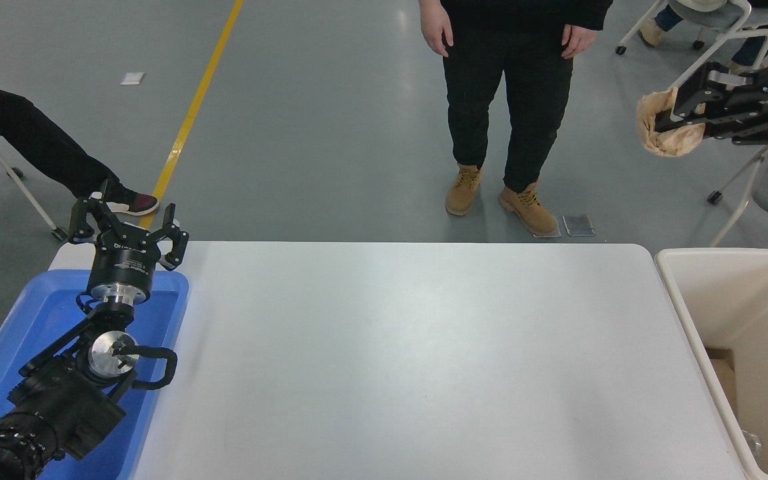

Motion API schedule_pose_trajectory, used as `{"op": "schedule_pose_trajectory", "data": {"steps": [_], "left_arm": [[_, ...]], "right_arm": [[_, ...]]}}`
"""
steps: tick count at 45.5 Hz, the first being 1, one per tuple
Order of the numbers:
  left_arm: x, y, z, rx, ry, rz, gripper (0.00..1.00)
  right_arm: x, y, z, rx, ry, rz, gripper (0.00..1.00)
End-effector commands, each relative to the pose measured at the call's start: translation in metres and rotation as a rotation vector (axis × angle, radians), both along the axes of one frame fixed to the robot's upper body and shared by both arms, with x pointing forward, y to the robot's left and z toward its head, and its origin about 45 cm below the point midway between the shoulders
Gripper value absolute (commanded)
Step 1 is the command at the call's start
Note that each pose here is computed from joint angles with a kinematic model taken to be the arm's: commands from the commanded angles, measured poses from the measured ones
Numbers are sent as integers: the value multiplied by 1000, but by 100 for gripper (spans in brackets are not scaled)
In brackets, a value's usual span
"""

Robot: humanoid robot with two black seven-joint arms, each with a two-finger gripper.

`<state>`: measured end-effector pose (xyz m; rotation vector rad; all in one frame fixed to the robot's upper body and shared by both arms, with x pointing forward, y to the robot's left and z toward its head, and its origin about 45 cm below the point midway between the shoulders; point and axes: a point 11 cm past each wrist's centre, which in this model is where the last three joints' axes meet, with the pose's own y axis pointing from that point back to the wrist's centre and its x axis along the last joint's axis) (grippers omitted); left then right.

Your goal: Pick up paper ball place in dustbin

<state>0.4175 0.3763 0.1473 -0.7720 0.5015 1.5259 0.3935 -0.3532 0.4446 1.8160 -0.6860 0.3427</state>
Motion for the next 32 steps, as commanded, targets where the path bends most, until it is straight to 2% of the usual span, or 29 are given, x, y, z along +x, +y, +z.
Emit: {"op": "schedule_pose_trajectory", "data": {"steps": [1,24,32], "left_arm": [[0,0,0,0,0,-1,99],[0,0,0,-1,-1,0,99],[0,0,0,0,0,-1,99]], "right_arm": [[0,0,1,1,-1,0,0],[1,-2,1,-1,-7,-6,0],[18,-44,-8,-46,-54,-129,0]]}}
